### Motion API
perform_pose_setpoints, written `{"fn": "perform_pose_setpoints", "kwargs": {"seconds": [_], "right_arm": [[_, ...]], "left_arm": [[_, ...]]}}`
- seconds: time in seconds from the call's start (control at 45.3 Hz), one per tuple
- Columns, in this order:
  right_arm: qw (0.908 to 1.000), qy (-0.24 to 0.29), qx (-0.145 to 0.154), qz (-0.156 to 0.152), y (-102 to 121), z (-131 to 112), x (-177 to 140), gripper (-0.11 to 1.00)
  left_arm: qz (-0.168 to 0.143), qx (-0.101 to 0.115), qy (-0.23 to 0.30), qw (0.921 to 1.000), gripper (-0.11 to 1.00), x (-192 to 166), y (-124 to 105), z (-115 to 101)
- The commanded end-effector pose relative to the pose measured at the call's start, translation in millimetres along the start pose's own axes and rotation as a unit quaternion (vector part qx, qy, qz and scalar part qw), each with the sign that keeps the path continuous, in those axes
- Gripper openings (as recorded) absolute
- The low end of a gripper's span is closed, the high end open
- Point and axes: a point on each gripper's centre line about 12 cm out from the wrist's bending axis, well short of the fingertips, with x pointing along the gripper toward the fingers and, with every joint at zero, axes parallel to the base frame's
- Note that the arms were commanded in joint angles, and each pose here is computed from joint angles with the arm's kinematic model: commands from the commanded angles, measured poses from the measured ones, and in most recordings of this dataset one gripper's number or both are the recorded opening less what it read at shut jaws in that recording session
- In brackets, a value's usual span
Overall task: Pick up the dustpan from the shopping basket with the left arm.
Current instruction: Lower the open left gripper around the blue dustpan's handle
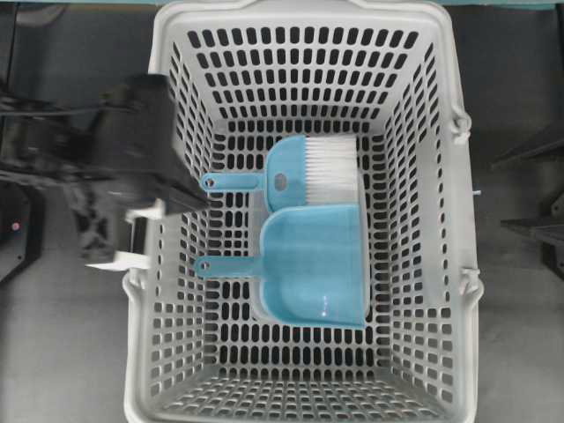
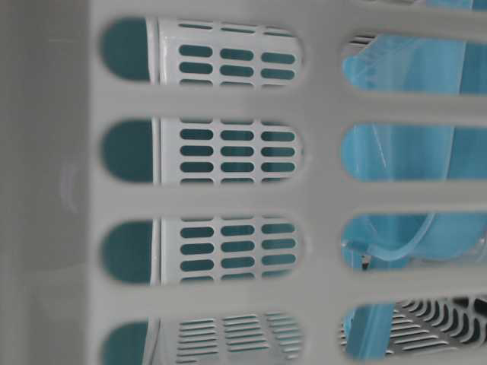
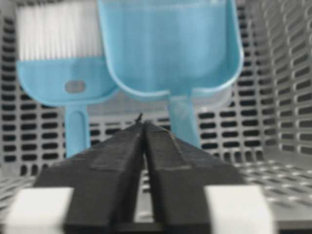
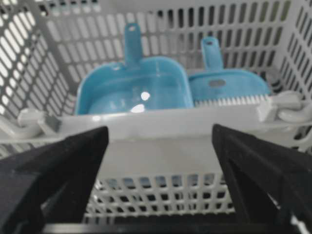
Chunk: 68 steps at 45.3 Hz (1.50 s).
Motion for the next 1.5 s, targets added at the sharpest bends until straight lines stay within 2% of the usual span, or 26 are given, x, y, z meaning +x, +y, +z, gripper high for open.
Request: {"fn": "perform_pose_setpoints", "kwargs": {"seconds": [0.0, 0.177, 0.243, 0.287, 0.596, 0.905, 1.236, 1.39, 1.479], "right_arm": [[1.0000, -0.009, 0.001, 0.003, 1.3, 7.2, -1.7, 0.80], [0.9999, -0.011, 0.002, 0.003, 0.9, 2.7, -3.3, 0.79], [0.9999, -0.013, 0.003, 0.003, 0.8, 1.8, -4.3, 0.79], [0.9999, -0.014, 0.004, 0.003, 0.9, 2.1, -5.2, 0.79], [0.9998, -0.019, 0.005, 0.004, 0.5, -2.3, -8.2, 0.78], [0.9998, -0.017, 0.006, 0.004, 0.3, -4.0, -8.0, 0.78], [0.9999, -0.011, 0.008, 0.003, -0.2, -9.2, -6.1, 0.78], [0.9999, -0.011, 0.007, 0.003, -0.2, -9.8, -5.9, 0.78], [0.9999, -0.009, 0.007, 0.003, -0.3, -11.1, -5.5, 0.78]], "left_arm": [[0.001, 0.001, 0.016, 0.9999, 0.20, 3.4, -1.2, 17.9], [-0.008, 0.021, 0.072, 0.9971, 0.72, 40.8, -13.7, 29.1], [-0.007, 0.020, 0.096, 0.9952, 0.86, 58.4, -14.4, 27.3], [-0.007, 0.018, 0.111, 0.9936, 0.89, 70.8, -15.1, 25.0], [-0.015, 0.034, 0.185, 0.9820, 0.87, 123.7, -33.6, 3.4], [-0.009, 0.016, 0.235, 0.9718, 0.87, 142.7, -34.7, -20.7], [-0.005, 0.015, 0.269, 0.9630, 0.87, 157.6, -34.7, -40.9], [-0.006, 0.015, 0.268, 0.9634, 0.83, 161.3, -34.8, -45.5], [-0.006, 0.011, 0.252, 0.9676, 0.71, 162.0, -35.2, -40.2]]}}
